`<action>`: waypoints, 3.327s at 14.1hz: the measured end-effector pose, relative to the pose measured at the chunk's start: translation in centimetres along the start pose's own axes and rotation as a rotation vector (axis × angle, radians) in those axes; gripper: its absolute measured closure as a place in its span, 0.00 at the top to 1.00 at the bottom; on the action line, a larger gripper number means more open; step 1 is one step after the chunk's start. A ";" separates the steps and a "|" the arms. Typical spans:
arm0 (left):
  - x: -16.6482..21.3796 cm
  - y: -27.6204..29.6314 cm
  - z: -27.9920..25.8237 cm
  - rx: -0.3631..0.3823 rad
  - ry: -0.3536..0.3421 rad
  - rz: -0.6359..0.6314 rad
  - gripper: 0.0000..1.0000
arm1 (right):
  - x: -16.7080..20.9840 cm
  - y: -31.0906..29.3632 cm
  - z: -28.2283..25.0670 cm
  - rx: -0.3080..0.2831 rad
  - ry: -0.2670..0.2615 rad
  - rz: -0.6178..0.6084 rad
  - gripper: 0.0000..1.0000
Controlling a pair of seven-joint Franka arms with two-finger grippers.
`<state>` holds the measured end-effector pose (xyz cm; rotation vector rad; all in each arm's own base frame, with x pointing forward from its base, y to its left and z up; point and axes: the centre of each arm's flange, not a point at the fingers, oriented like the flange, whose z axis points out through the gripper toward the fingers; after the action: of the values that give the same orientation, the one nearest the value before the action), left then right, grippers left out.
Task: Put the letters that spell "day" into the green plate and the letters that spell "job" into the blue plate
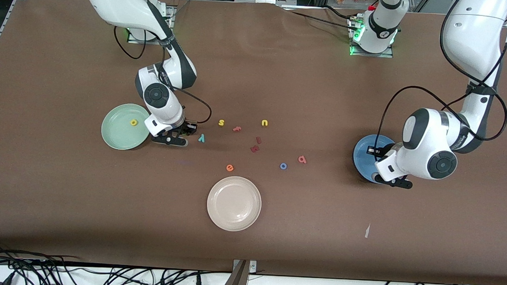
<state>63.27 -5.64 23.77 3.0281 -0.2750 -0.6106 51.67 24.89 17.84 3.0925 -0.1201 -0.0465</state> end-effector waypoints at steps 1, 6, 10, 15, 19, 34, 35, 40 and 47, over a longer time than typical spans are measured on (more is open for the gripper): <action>0.2 -0.4 1.1 0.026 -0.019 0.014 0.15 | 0.1 0.0 -0.2 0.001 0.003 -0.015 0.28; 1.3 0.6 0.1 0.057 0.010 0.061 0.57 | 3.0 4.6 -5.0 -0.051 -0.053 -0.132 0.28; 2.0 3.8 -2.5 0.007 0.068 -0.054 0.95 | 5.4 13.5 -7.8 -0.060 -0.103 -0.251 0.28; 3.5 11.0 -2.3 -0.110 0.160 -0.234 1.00 | 4.3 15.5 -4.8 -0.031 -0.101 -0.251 0.28; 4.2 18.4 -1.0 -0.156 0.252 -0.470 1.00 | 3.4 16.1 -3.3 -0.035 -0.097 -0.244 0.54; 3.2 27.0 7.7 -0.109 0.358 -0.601 0.76 | 0.5 -6.0 -4.4 0.037 -0.047 -0.047 0.98; 3.2 27.0 7.7 -0.108 0.357 -0.601 0.69 | 0.6 -6.1 -3.4 0.036 -0.044 -0.045 0.98; 3.3 26.8 7.9 -0.087 0.368 -0.586 0.44 | 0.8 -6.0 -0.9 0.034 -0.033 -0.028 0.63; 3.2 27.0 7.8 -0.055 0.386 -0.555 0.28 | 1.3 -5.8 -0.5 0.049 0.000 -0.019 0.54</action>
<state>58.70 -32.76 17.38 3.0665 0.5976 -0.0267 53.44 30.63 18.02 3.1426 -0.0927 -0.0451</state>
